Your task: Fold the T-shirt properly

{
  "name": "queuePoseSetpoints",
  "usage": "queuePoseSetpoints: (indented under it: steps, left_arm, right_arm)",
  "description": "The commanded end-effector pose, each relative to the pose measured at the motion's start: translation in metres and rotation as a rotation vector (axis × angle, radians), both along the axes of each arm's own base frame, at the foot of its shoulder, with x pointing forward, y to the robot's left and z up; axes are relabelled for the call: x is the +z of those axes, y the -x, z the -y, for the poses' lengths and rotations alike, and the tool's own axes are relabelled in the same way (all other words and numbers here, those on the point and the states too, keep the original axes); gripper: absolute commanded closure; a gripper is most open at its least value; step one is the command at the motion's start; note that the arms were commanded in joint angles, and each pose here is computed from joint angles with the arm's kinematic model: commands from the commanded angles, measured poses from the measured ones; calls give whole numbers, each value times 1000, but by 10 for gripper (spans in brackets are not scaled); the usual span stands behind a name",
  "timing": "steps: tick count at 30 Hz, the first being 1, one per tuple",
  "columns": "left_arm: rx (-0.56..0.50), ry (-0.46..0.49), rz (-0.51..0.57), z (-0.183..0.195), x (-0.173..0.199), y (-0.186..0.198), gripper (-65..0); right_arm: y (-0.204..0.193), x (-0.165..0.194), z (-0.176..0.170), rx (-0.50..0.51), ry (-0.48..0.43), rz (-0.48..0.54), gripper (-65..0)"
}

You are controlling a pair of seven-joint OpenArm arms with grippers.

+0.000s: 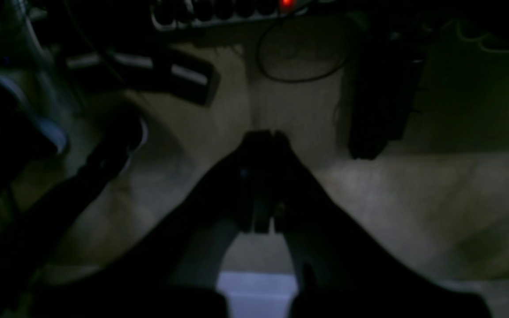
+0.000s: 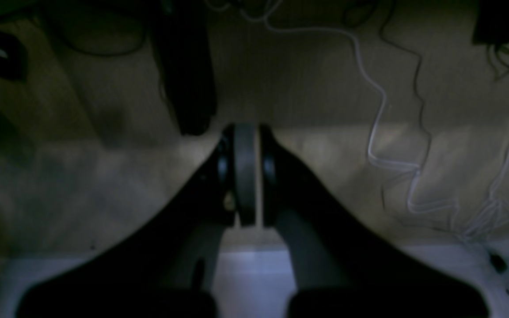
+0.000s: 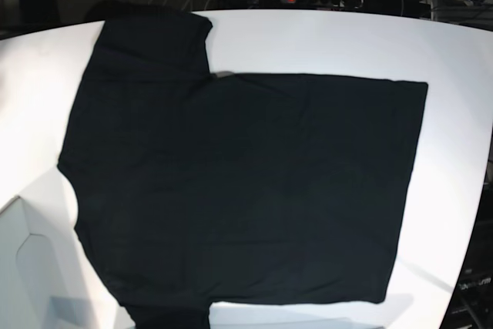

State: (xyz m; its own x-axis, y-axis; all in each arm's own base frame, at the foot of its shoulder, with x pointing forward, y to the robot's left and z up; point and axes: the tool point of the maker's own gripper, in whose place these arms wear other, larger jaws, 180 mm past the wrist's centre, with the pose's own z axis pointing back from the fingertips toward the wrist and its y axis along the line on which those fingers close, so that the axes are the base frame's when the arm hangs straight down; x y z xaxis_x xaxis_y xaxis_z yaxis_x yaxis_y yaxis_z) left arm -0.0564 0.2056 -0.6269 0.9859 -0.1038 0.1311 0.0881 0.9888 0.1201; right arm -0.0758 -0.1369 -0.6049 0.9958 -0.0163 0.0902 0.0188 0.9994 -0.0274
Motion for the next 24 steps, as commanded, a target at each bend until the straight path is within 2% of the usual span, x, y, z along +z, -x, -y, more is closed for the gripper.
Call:
queuePoseSetpoints:
  steps: [1,4,10,17,21,24]
  left_arm:
    - [-13,-11,20,-9,7,2,0]
    - [-27,-17,62,-20,26,6,0]
    - [42,24,188,-43,85,0,0]
    - [-5,98,277,-45,147,-15,0]
    - [33,60,380,-63,190,-37,0]
    - [81,14,496,-74,226,-62,0]
  right_arm:
    - [-3,9,2,2,2,26,0]
    - [-9,35,2,7,3,69,0]
    - [-35,95,10,28,18,181,0]
    - [-64,159,14,65,28,279,0]
    - [-87,195,15,75,36,373,0]
    - [-97,205,26,66,69,411,0]
